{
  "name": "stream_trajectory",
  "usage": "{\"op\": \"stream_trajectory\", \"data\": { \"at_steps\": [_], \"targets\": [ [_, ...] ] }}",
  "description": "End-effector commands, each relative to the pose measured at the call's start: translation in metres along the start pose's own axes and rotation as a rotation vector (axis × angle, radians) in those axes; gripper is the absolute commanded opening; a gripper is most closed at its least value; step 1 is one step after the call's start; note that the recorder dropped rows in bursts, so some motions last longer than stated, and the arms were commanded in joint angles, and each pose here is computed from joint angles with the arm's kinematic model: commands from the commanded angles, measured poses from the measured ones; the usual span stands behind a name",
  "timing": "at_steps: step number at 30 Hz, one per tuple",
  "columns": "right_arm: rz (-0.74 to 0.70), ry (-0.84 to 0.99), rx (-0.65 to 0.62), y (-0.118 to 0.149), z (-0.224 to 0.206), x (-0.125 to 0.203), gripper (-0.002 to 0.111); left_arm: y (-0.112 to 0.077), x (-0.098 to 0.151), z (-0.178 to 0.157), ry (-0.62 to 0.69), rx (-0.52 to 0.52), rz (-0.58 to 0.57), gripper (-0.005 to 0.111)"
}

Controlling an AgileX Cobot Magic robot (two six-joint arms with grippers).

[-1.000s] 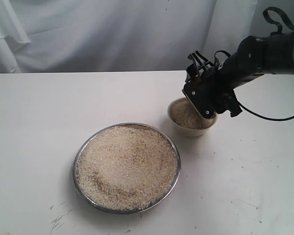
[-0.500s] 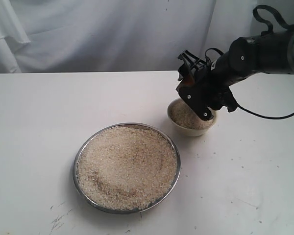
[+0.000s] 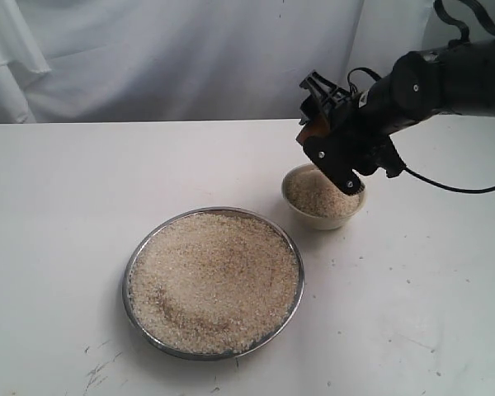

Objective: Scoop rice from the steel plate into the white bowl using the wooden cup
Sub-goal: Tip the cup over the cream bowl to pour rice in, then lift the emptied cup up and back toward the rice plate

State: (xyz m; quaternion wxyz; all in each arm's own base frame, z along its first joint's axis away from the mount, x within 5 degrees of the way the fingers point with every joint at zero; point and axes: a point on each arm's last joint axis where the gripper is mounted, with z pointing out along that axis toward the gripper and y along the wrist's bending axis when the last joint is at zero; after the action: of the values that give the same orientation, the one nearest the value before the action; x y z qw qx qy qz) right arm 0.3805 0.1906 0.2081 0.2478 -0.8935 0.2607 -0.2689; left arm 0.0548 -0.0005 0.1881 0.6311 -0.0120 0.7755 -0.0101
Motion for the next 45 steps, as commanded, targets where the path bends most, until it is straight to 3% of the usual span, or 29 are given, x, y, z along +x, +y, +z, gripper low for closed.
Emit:
{"op": "stream_trajectory", "data": {
  "at_steps": [1,8,13,22,37,41,45],
  "targets": [
    [0.005,0.015,0.026,-0.007,-0.011,0.002,0.0,0.0,0.001,0.0,-0.007,0.002,-0.004,0.0],
    [0.408,-0.009,-0.006,-0.007,-0.021,0.001,0.0,0.0,0.001,0.0,-0.007,0.002,-0.004,0.0],
    [0.589,-0.08,-0.014,-0.01,-0.029,-0.004,0.0,0.0,0.001,0.0,-0.007,0.002,-0.004,0.0],
    [0.973,-0.565,-0.027,-0.026,-0.054,-0.026,0.0,0.0,0.001,0.0,-0.007,0.002,-0.004,0.0],
    [1.335,-1.039,0.184,-0.036,-0.074,-0.009,0.0,0.0,0.001,0.0,-0.007,0.002,-0.004,0.0],
    [1.295,-1.055,0.141,-0.034,-0.071,-0.016,0.0,0.0,0.001,0.0,-0.007,0.002,-0.004,0.0],
    [1.12,-0.91,0.015,-0.023,-0.057,-0.032,0.0,0.0,0.001,0.0,-0.007,0.002,-0.004,0.0]
  ]
}}
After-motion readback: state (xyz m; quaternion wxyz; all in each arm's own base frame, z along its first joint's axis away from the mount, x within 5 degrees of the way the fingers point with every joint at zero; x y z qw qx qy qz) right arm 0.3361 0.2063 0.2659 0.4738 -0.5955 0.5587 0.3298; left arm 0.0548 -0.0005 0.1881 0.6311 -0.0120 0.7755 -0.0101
